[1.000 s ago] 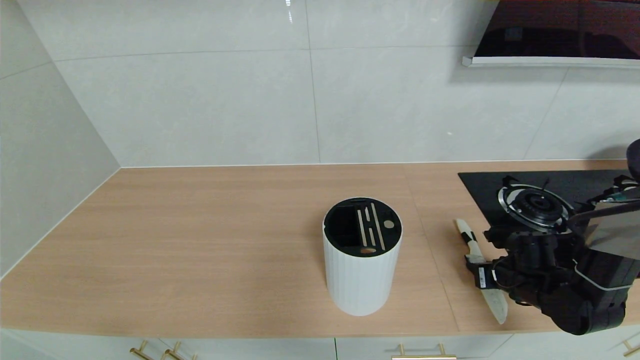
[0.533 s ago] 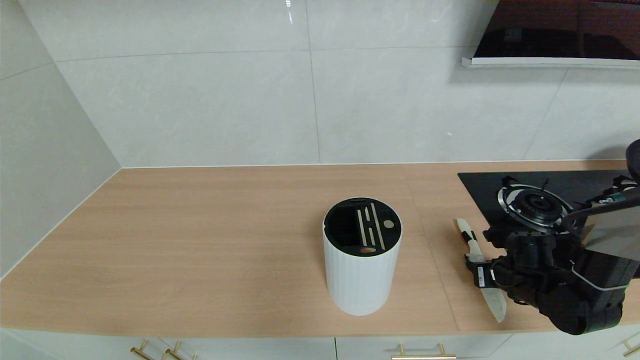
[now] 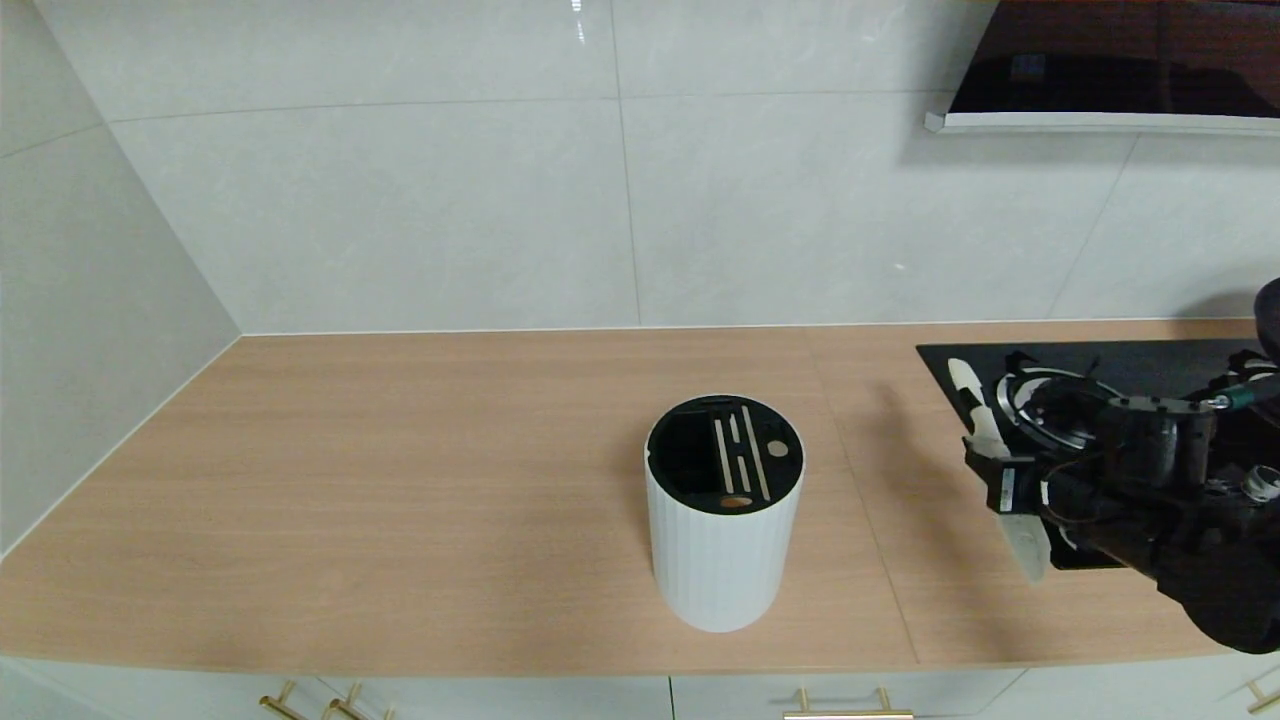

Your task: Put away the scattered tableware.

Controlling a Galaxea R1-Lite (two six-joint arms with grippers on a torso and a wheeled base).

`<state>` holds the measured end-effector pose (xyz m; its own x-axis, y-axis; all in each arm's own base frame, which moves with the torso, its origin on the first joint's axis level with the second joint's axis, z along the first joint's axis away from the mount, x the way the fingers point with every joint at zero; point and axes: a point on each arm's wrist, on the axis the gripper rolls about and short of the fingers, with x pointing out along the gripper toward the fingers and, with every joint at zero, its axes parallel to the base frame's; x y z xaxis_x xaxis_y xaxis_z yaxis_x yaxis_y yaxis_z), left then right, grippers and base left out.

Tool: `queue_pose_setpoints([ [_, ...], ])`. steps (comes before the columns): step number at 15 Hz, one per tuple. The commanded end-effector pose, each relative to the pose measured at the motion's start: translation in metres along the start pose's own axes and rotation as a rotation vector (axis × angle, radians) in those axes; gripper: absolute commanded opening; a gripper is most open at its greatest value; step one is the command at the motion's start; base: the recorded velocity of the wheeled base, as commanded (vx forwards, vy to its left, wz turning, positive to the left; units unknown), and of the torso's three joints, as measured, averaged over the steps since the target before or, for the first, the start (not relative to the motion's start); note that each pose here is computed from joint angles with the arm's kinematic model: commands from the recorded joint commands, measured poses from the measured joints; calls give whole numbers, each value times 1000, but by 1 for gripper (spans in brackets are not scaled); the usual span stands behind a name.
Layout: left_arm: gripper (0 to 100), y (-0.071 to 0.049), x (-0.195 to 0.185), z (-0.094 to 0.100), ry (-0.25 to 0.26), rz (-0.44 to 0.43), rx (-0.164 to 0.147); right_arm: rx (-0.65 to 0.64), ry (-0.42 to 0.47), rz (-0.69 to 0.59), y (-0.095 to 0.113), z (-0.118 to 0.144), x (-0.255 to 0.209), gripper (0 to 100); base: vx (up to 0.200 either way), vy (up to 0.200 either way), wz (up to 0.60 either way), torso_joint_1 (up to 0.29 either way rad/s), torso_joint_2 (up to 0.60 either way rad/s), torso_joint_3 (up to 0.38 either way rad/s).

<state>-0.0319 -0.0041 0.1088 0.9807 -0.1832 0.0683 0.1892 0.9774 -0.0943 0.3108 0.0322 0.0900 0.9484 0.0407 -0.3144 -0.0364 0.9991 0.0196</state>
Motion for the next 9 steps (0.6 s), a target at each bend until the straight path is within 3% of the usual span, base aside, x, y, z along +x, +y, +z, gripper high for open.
queue_pose_setpoints([
  [1,100,-5,23,57,122,-156,-27,9,-169,19,3,61,-18,0,0,0,0,0,0,0],
  [3,100,-5,70,119,172,-251,-39,6,-199,47,13,106,-28,0,0,0,0,0,0,0],
  [5,100,-1,110,145,186,-259,-26,22,-242,82,23,135,-43,0,0,0,0,0,0,0],
  [6,100,2,140,152,200,-272,-42,45,-271,135,37,150,-61,0,0,0,0,0,0,0],
  [7,100,0,161,152,216,-311,-70,58,-276,176,47,154,-75,0,0,0,0,0,0,0],
  [8,100,-6,180,152,235,-367,-140,56,-279,216,57,156,-85,0,0,0,0,0,0,0],
  [9,100,-12,190,152,244,-404,-187,53,-279,236,63,157,-89,0,0,0,0,0,0,0],
])
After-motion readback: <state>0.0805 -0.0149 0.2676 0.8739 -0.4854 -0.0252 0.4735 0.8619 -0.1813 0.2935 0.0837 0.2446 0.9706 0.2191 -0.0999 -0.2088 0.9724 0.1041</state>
